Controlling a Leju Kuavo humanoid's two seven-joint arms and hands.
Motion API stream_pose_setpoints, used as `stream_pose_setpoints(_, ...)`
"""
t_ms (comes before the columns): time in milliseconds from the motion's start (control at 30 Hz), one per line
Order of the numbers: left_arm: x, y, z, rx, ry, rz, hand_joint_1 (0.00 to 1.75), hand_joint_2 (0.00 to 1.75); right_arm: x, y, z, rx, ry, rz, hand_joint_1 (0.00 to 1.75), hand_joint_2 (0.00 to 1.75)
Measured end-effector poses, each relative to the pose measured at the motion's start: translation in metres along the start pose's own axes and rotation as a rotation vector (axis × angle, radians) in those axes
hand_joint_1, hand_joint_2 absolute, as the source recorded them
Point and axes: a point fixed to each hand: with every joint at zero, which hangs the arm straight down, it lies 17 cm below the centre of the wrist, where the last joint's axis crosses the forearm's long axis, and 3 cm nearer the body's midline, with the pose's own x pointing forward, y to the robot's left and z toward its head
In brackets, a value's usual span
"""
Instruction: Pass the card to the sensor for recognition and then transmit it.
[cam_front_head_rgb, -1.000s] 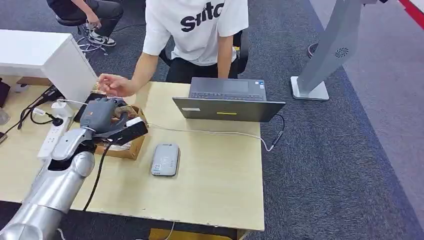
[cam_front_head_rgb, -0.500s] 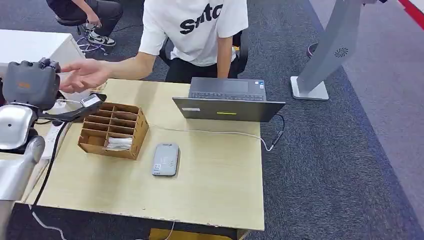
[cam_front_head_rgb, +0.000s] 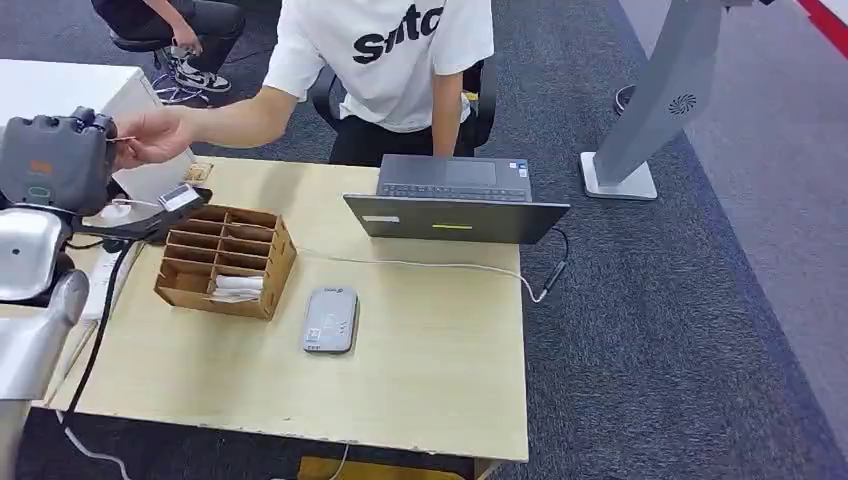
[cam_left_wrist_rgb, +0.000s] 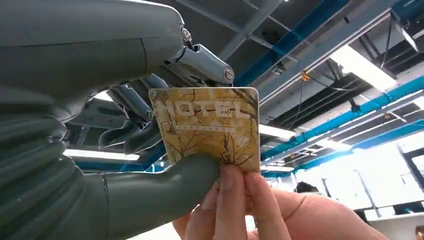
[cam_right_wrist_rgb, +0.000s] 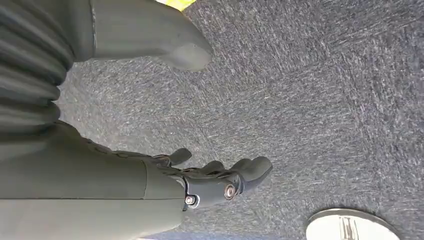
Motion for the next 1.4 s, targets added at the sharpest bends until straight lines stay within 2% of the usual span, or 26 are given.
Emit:
stream_pose_setpoints(67, 0.003, 0.002, 0.0, 0.009, -0.006, 0.006, 1.75, 1.75, 0.0, 0.0, 0.0, 0.0, 0.0, 0.0, 0.0, 1.75)
stream_pose_setpoints(100, 0.004, 0.003, 0.0, 0.01, -0.005, 0.008, 0.79, 1.75, 0.0, 0.0, 0.0, 0.0, 0.0, 0.0, 0.0, 1.75)
stream_pose_setpoints(133, 0.004, 0.003, 0.0, 0.011, -0.005, 0.01, 0.0, 1.75, 0.0, 0.0, 0.0, 0.0, 0.001, 0.0, 0.0, 1.75)
stream_pose_setpoints(533, 0.023, 0.016, 0.004, 0.079, -0.016, 0.029, 0.0, 1.75, 0.0, 0.0, 0.0, 0.002, -0.001, 0.001, 0.0, 1.75)
stream_pose_setpoints(933, 0.075, 0.032, 0.026, 0.119, -0.085, 0.111, 0.0, 1.75, -0.005, -0.002, 0.0, -0.009, 0.028, -0.019, 0.0, 1.75)
stream_pose_setpoints(1033, 0.1, 0.025, 0.036, 0.059, -0.145, 0.166, 0.0, 1.75, -0.007, -0.002, 0.0, -0.012, 0.039, -0.031, 0.0, 1.75)
stream_pose_setpoints(1200, 0.16, 0.011, 0.065, -0.095, -0.283, 0.408, 0.0, 1.75, -0.012, -0.003, 0.001, -0.02, 0.057, -0.057, 0.0, 1.75)
stream_pose_setpoints(1400, 0.181, 0.015, 0.076, -0.113, -0.337, 0.44, 0.0, 1.75, -0.013, -0.004, 0.001, -0.023, 0.065, -0.065, 0.0, 1.75)
